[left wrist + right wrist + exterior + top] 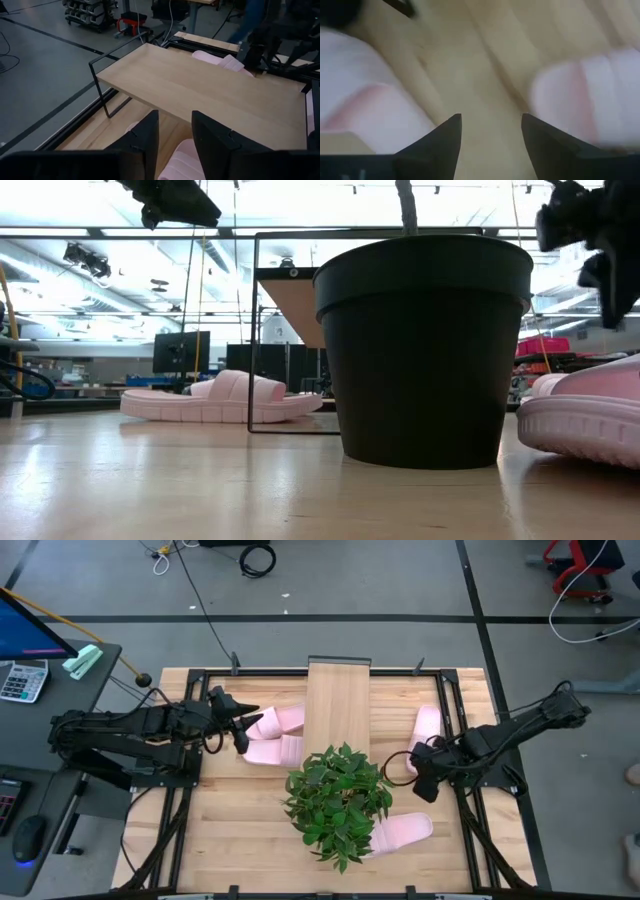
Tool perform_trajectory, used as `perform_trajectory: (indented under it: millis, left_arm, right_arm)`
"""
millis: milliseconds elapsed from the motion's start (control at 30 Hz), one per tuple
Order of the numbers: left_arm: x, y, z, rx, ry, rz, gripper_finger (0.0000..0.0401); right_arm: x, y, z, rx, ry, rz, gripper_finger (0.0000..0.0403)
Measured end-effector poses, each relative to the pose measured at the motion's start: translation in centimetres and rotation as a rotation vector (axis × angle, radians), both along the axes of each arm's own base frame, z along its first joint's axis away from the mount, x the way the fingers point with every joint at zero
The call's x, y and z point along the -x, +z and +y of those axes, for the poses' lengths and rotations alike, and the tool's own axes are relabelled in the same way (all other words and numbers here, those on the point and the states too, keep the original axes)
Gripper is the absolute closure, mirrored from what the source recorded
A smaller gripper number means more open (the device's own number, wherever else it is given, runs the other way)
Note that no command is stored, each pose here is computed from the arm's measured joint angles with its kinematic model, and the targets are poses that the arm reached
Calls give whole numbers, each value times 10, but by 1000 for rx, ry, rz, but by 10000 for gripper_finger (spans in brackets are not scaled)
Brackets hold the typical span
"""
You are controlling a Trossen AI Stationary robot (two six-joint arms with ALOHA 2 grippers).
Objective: Pick and place slides into the shelf
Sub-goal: Put the pink slide on the shelf
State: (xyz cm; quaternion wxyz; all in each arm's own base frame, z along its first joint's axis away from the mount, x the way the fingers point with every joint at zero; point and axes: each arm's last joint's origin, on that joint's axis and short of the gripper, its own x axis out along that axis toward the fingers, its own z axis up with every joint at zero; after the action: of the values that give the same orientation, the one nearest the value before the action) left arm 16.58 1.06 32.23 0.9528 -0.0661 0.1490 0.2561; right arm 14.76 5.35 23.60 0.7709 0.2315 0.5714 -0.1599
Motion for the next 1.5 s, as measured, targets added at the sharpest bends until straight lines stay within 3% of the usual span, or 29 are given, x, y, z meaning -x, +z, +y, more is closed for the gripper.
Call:
perform_trajectory:
  millis: [167,467,800,1200,1500]
  left_arm:
    - [0,-1,-1,23,-29,7,286]
    - [1,-6,-2,60,-56,46,287]
    - [5,-13,-2,108,-43,106,293]
    - [7,-16,-3,142,-53,136,294]
    - [7,-16,-3,141,-54,136,294]
  right_arm:
    - [-10,-5,0,-38,-17,-94,188]
    - [-4,-11,-17,197,-46,-39,162]
    - [-16,-30,-22,334,85,138,118]
    - [-29,-55,-21,463,106,314,110]
    - [-31,-64,-21,496,79,362,110]
